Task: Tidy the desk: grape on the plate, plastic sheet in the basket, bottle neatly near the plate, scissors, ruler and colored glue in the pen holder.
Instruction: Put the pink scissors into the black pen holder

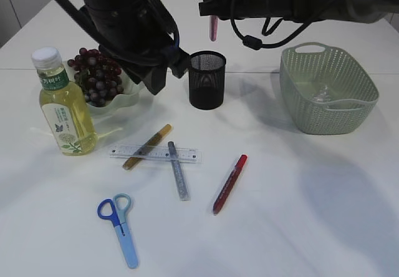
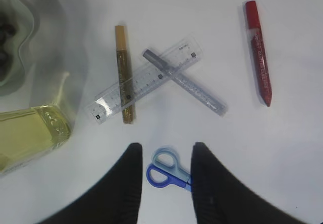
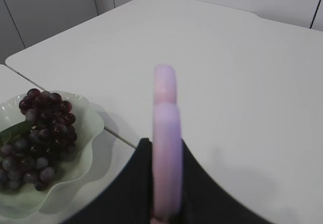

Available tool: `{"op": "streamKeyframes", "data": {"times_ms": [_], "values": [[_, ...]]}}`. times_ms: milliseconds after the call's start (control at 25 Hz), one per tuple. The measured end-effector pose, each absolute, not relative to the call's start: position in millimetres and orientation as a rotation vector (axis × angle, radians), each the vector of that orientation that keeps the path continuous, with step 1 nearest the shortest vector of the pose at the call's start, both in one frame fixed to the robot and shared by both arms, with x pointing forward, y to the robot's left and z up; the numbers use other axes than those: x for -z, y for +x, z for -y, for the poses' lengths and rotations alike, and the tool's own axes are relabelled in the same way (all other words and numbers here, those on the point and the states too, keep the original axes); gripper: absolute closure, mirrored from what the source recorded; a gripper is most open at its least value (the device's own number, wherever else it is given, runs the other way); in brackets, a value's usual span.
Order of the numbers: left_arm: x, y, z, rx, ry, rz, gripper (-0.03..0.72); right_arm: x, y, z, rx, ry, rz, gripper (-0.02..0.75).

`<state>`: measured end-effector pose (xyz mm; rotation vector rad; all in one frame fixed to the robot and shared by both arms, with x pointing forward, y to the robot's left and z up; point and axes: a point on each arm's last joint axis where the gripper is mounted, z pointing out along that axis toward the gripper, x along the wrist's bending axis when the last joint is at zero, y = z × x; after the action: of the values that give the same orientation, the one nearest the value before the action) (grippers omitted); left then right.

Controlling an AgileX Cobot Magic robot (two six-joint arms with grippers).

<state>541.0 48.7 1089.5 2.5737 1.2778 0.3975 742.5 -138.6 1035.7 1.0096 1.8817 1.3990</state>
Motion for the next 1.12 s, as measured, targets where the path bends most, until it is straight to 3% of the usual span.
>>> {"op": "streamKeyframes", "data": {"times_ms": [600,1120], "values": [[-1090.6,543.6,-47.8,-0.429,2.554,-1.259,0.449,-997.1,760.5,133.3,-1.377,1.036,-1.912,0.658],[-1090.7,544.0,-48.0,-0.435,2.553,-1.257,0.449,-996.3,762.2,134.0,-1.404,1.088,-1.877,0.650]]}}
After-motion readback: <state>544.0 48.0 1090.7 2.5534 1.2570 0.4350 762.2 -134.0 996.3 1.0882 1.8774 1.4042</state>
